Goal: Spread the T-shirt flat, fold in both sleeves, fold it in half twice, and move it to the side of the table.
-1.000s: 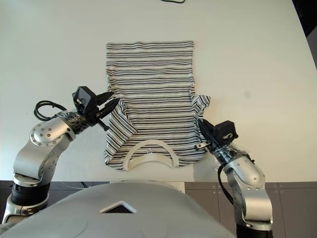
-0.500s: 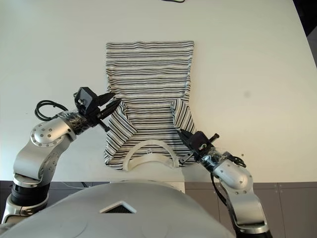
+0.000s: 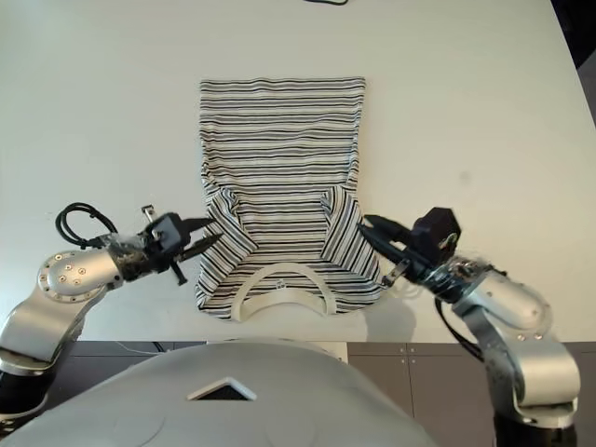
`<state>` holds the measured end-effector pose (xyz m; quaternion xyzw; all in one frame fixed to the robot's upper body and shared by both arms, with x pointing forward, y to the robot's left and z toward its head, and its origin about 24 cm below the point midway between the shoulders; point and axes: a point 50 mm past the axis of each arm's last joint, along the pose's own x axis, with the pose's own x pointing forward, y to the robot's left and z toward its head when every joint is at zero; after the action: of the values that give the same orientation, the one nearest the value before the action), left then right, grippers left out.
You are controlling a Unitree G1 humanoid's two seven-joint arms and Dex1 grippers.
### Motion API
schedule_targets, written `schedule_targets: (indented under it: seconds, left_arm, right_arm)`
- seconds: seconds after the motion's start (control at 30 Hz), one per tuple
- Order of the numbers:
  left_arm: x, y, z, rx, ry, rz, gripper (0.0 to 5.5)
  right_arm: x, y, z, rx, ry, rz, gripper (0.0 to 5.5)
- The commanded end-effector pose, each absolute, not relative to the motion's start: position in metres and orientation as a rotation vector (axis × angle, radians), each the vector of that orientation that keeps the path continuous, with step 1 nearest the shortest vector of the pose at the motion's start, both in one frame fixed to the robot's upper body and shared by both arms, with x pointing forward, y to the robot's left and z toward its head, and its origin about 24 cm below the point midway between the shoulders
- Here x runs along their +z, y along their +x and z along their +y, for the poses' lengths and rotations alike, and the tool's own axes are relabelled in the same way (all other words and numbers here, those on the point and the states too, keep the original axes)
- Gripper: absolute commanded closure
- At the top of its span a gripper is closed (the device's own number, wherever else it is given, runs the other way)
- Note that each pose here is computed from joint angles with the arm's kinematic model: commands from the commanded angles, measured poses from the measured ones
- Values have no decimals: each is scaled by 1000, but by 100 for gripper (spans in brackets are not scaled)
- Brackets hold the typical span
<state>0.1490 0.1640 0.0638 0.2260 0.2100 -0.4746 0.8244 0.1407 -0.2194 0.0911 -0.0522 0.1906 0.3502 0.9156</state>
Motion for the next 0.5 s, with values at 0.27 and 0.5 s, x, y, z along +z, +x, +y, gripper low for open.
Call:
schedule_targets:
  seconds: [0.27, 0.5]
  left_arm:
    - [7, 154, 178, -1082, 756, 444, 429]
    - [11, 157, 181, -1119, 711, 423, 429]
  right_arm:
    - [24, 141, -218, 858, -334, 568, 477]
    - [30, 145, -210, 887, -337, 517, 477]
